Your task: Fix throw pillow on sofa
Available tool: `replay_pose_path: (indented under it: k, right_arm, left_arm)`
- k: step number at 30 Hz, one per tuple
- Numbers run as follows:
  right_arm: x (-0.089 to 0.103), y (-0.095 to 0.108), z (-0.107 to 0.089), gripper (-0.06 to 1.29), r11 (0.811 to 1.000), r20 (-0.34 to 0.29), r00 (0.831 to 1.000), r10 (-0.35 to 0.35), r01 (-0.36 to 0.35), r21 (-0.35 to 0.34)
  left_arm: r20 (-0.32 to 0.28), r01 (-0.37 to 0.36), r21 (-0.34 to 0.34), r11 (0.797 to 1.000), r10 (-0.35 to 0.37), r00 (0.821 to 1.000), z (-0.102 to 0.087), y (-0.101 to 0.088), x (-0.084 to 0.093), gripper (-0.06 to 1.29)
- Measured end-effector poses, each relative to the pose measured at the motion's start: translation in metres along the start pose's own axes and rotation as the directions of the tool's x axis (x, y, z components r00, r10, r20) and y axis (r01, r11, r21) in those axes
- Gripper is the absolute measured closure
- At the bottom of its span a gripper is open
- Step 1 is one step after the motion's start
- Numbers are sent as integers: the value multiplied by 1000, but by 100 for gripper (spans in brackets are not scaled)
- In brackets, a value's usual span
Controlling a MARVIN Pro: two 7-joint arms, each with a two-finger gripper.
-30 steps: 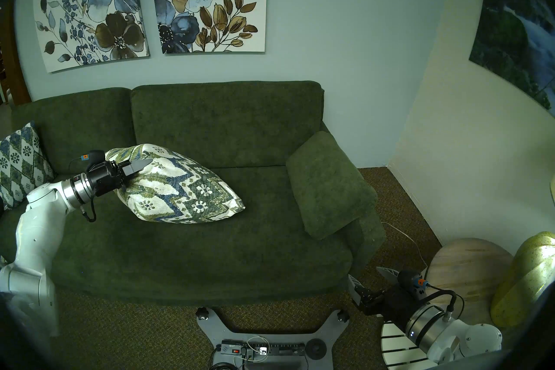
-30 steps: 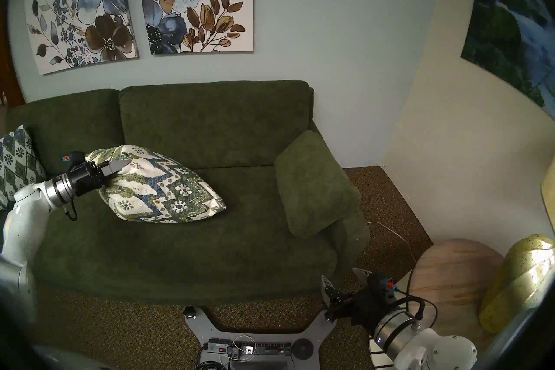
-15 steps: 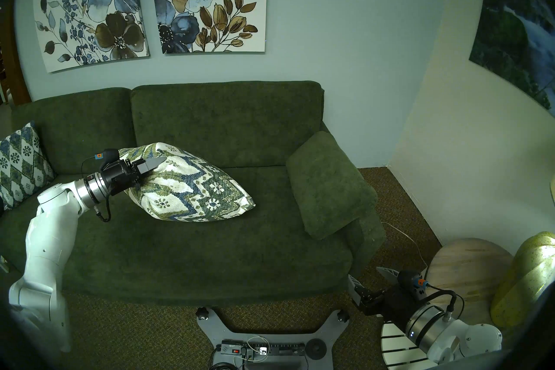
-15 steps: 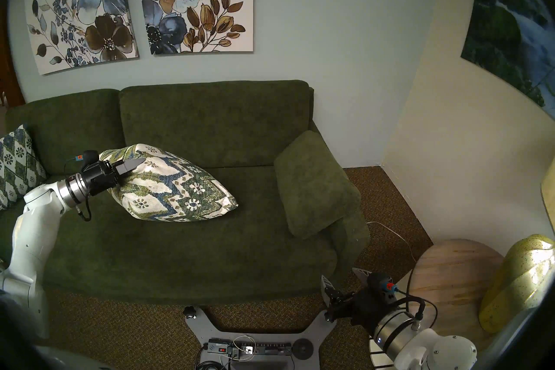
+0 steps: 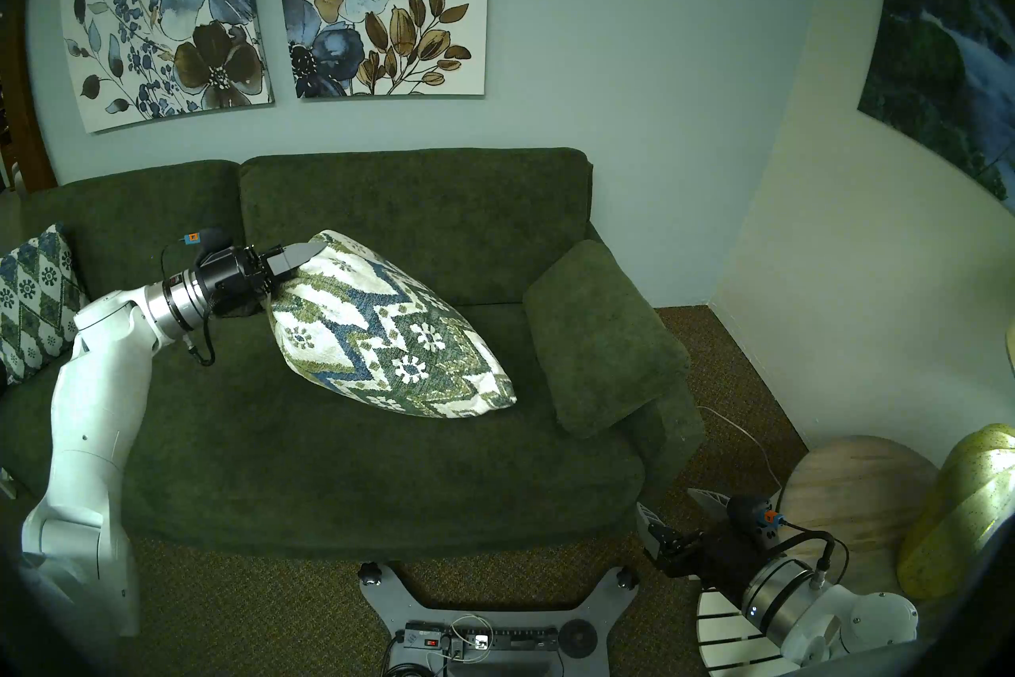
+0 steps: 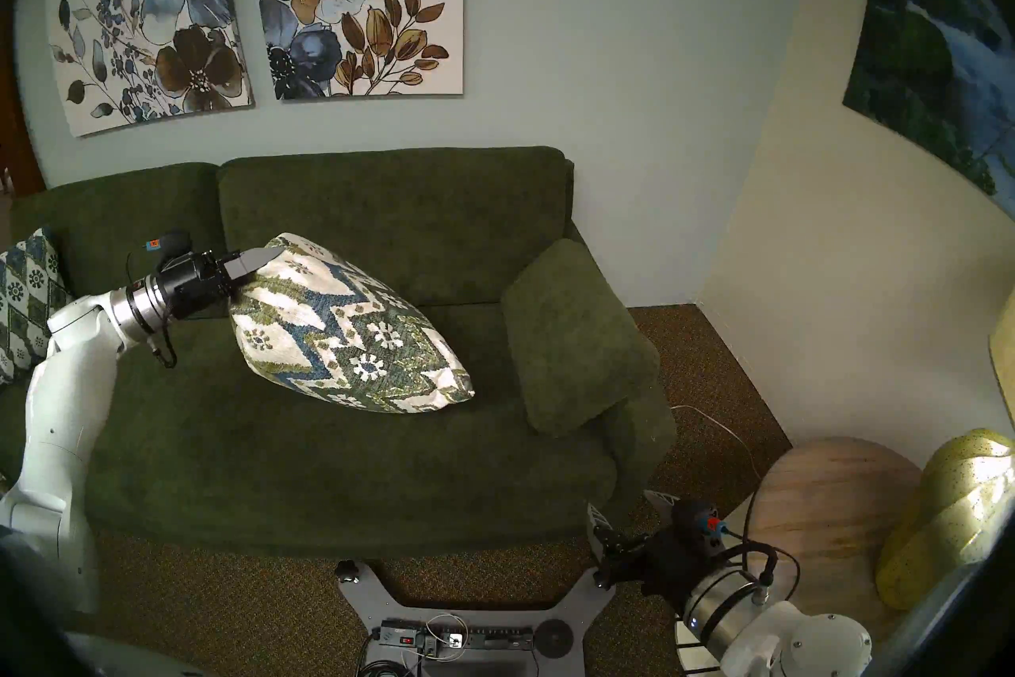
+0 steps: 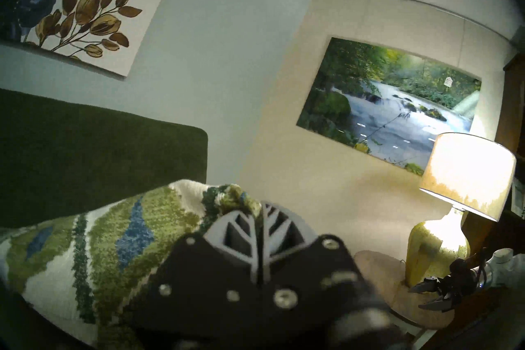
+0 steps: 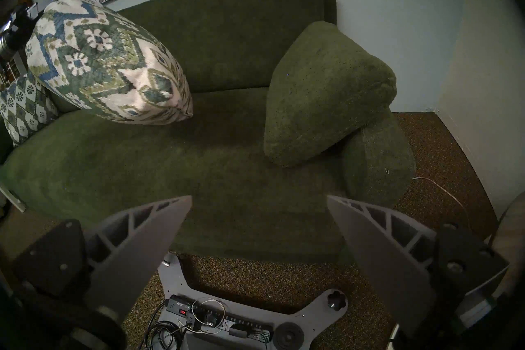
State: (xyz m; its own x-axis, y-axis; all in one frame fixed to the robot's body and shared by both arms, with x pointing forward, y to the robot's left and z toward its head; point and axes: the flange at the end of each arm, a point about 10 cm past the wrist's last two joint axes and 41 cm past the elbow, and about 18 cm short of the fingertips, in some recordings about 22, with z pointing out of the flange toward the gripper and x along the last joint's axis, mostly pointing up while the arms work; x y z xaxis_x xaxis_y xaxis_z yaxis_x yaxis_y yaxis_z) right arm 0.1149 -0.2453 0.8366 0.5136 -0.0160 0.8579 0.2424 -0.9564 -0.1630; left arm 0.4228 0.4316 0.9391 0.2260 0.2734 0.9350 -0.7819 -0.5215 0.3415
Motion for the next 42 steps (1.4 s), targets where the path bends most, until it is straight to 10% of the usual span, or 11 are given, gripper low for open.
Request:
replay_pose_path:
  k: [10,29,42]
  right_arm:
    - [0,0,0,-1,1000,0,1000,0,0,0]
    - [0,0,0,-1,1000,-1,1000,0,0,3]
    - [0,0,-1,-1,1000,0,1000,0,0,4]
  left_arm:
    - [33,59,3,998,-59,998,27,20,16,125]
    - [55,156,442,884,-200,978,22,3,-62,125]
    - [13,148,482,863,-176,984,51,-2,-63,125]
